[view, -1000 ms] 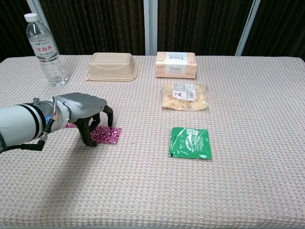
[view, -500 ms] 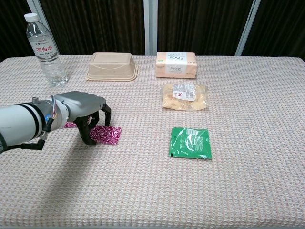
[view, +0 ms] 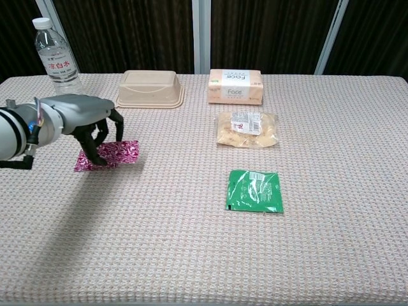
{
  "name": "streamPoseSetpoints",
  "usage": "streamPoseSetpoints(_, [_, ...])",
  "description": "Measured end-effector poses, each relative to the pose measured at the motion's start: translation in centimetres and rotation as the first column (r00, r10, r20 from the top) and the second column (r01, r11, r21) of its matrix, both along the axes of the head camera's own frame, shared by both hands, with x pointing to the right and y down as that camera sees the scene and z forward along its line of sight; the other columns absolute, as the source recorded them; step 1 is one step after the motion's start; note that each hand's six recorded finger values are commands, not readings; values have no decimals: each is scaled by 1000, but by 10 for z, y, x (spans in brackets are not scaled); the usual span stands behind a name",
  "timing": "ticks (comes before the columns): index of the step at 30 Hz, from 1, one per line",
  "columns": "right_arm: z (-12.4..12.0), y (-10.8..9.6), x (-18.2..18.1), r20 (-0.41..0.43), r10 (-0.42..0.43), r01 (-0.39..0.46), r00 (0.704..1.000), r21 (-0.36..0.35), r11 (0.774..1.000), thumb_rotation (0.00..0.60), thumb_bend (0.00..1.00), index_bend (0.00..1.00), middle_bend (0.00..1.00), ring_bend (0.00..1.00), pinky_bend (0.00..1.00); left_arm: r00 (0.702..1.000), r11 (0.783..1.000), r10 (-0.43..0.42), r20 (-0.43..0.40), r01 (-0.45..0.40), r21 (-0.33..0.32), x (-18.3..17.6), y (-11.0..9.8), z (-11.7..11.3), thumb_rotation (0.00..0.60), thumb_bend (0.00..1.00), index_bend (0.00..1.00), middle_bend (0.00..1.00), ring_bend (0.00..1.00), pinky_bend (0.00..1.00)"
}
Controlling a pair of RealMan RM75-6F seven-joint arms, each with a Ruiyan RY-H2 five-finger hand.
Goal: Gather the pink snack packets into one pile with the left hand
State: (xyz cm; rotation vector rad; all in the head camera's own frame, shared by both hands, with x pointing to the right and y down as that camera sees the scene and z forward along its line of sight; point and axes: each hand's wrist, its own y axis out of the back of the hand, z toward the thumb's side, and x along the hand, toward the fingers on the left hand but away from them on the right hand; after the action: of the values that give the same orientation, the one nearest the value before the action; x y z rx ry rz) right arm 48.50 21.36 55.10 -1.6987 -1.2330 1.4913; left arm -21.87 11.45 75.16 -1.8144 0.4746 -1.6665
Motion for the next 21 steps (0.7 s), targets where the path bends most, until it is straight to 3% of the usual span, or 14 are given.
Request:
streamPoseSetpoints(9, [0, -1, -3, 0, -6, 6, 1000, 1, 1000, 92, 88, 45, 112, 0, 81, 997, 998, -47, 69, 49, -26, -42, -4, 15, 600, 250, 466, 837, 862, 868])
streamPoseSetpoints(21, [1, 0, -1, -8, 4, -4, 1000, -5, 1000, 86, 90, 45, 112, 0, 81, 998, 999, -13, 61, 15, -36, -40, -6, 29, 600, 249, 459, 837, 862, 865])
